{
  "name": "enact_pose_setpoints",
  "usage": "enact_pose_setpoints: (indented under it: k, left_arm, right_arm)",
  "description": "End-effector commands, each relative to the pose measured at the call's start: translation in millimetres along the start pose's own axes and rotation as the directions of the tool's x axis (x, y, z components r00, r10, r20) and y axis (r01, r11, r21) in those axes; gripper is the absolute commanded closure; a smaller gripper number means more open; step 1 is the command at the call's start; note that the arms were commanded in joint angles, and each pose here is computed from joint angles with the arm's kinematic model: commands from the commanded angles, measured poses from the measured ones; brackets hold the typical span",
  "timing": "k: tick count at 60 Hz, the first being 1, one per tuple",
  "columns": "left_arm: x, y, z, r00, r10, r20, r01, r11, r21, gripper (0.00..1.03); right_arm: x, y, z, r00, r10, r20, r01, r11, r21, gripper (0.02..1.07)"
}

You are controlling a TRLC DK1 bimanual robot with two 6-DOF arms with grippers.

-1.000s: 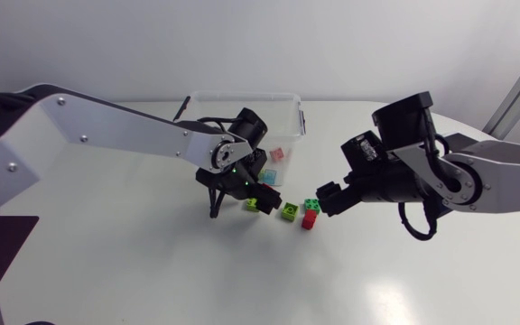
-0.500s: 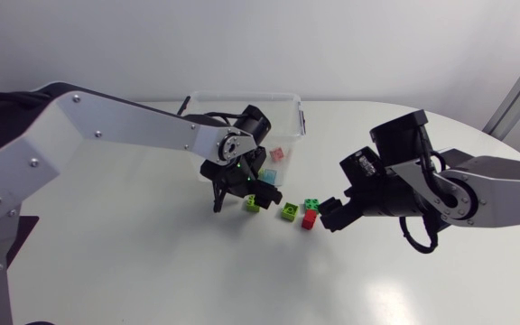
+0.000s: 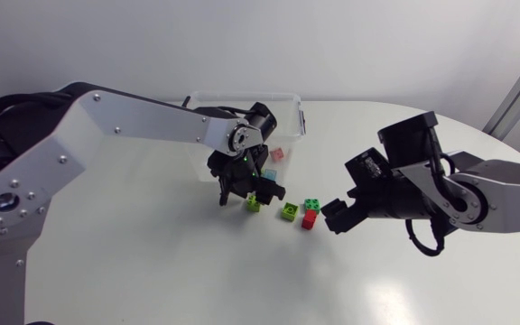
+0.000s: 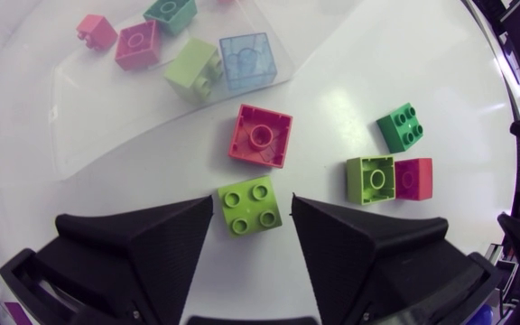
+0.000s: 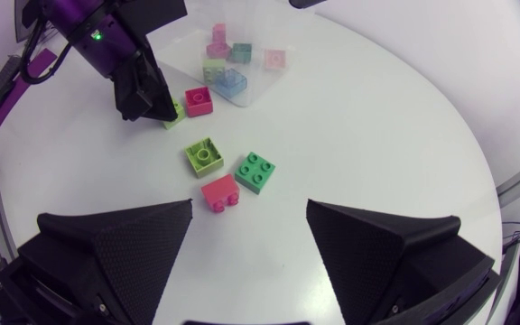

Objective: Place the duplo bricks in the container

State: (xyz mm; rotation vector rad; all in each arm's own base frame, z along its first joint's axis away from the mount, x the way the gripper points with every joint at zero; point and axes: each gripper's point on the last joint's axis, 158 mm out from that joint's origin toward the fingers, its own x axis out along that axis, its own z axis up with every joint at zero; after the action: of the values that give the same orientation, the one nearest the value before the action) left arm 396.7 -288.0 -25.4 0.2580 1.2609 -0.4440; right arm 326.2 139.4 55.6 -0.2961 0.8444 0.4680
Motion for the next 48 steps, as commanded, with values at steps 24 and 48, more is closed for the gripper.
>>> enact_pose_setpoints:
  k: [24, 48]
  left_arm:
    - [19.3, 3.4, -12.6, 0.998, 0.014, -0.059, -0.016, 0.999, -0.041, 0.88]
    - [-44.5, -4.8, -9.5, 0.999, -0.011, 0.049, 0.011, 1.000, -0.010, 0.89]
  right_arm:
    - [31.1, 27.5, -40.6, 0.987, 0.105, -0.124, -0.114, 0.991, -0.073, 0.14]
    - [66.5, 30.3, -29.2, 0.980, 0.129, -0.151, -0.153, 0.975, -0.162, 0.12]
